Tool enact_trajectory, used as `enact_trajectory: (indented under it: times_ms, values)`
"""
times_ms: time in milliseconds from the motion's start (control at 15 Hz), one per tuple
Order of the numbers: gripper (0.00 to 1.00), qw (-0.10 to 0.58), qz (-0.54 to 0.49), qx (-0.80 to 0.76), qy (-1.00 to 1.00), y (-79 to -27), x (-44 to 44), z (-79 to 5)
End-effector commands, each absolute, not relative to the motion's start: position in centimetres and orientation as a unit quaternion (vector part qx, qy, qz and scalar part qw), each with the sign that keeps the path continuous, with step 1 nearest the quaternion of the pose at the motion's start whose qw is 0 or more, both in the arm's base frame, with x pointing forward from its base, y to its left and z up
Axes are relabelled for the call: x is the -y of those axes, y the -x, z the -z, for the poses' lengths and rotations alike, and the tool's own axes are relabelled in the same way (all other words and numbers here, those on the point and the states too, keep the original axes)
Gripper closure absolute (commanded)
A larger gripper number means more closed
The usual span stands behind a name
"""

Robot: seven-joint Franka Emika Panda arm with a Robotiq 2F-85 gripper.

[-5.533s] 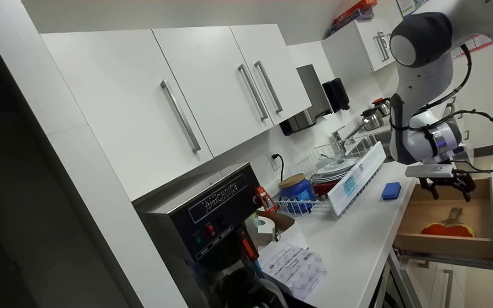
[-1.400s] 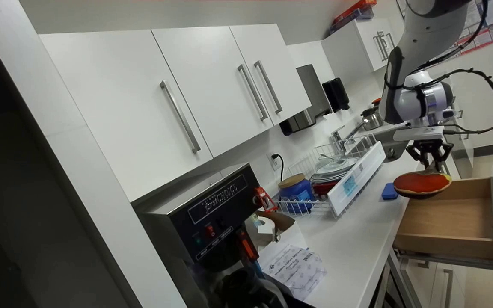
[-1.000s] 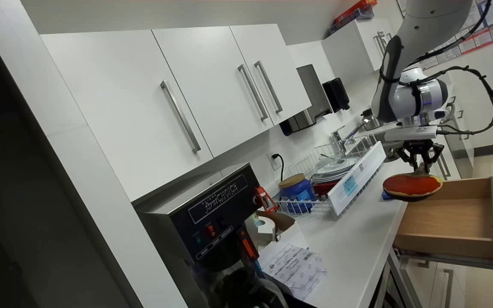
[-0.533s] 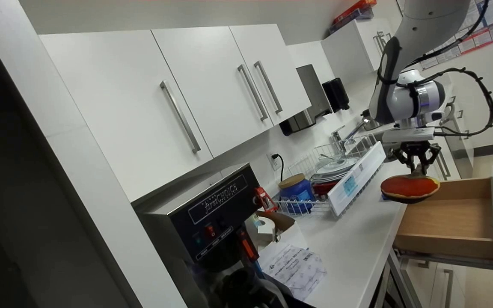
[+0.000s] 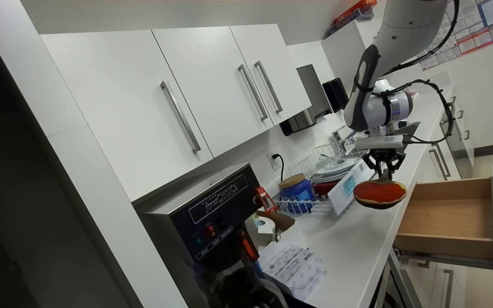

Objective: Take the racket in the drawer and put it on the counter

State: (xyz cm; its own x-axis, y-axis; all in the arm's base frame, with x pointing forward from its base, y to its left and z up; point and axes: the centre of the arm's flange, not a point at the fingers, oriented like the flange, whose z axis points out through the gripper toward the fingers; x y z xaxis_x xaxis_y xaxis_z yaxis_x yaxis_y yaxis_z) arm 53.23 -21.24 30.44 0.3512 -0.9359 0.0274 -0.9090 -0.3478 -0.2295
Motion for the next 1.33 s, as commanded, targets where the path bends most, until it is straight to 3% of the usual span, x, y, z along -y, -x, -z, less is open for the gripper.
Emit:
enact_trajectory:
  times_ms: [0, 1267]
  values:
    - [0.93, 0.102, 0.086, -0.559, 0.818, -56.2, 18.9, -29.5]
    - [0.93, 0.100, 0.066, -0.557, 0.822, -62.7, 9.2, -20.3]
